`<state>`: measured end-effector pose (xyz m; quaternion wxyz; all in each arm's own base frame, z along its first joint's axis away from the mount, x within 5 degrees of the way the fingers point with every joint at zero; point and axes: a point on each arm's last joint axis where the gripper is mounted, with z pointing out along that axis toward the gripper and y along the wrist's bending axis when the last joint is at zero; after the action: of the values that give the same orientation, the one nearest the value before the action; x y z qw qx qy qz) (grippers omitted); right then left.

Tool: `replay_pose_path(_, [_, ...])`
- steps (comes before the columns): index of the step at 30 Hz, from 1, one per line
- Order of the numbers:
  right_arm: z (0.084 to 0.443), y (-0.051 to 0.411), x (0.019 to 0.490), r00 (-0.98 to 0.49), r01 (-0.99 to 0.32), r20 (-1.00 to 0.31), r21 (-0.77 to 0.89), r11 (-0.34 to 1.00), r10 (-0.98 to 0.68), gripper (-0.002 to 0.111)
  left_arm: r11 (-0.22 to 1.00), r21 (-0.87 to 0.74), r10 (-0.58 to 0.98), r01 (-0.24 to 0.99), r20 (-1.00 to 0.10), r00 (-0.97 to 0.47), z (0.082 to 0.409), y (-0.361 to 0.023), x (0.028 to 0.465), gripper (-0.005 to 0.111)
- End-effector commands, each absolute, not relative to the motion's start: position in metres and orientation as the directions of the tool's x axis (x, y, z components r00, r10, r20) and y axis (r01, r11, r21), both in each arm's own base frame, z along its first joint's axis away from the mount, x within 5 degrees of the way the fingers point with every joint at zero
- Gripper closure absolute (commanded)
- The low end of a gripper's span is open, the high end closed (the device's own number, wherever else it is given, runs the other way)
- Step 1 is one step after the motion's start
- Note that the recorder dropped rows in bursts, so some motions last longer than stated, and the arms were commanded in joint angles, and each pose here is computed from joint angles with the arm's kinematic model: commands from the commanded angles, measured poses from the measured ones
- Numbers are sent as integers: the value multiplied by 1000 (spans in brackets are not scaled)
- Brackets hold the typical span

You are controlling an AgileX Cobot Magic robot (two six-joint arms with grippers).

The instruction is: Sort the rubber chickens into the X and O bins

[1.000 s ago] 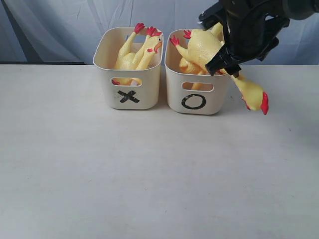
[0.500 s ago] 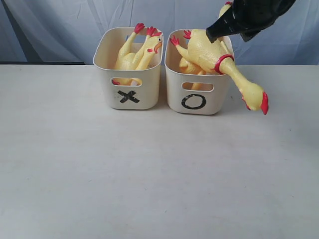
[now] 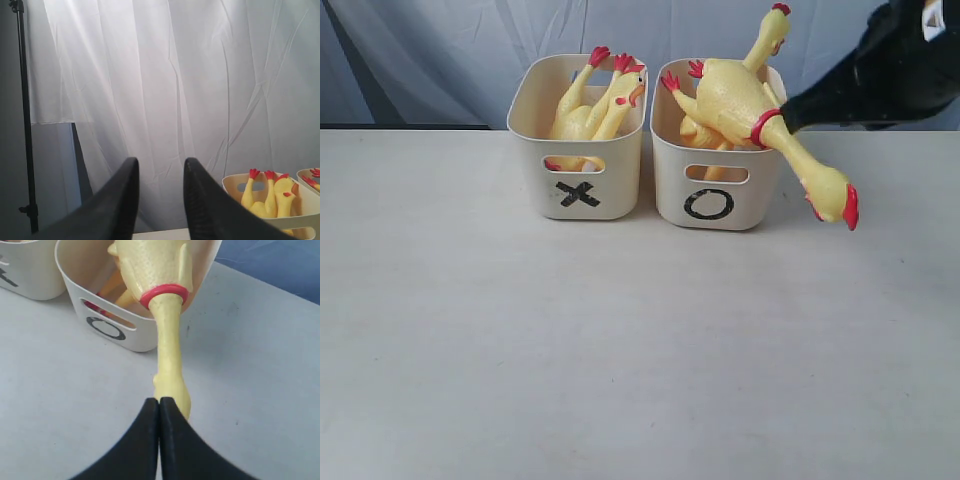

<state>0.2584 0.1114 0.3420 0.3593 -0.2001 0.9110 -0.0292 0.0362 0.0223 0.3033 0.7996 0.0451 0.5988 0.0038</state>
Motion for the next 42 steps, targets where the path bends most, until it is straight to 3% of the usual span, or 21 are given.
replay_pose_path(1, [331, 97, 224, -601, -360, -709, -172, 917, -369, 108, 997, 72, 58, 42, -958, 279, 302, 23, 36, 77])
replay_pose_path(15, [303, 74, 153, -483, -386, -859, 35, 922, -169, 108, 996, 72, 58, 42, -958, 280, 302, 23, 36, 77])
replay_pose_path(25, [289, 61, 121, -273, -435, -956, 26, 900, -105, 108, 996, 72, 58, 42, -958, 280, 302, 23, 36, 77])
replay_pose_path(42, [292, 57, 114, -254, -433, -965, 50, 900, -69, 108, 997, 73, 65, 19, -958, 279, 302, 23, 35, 77])
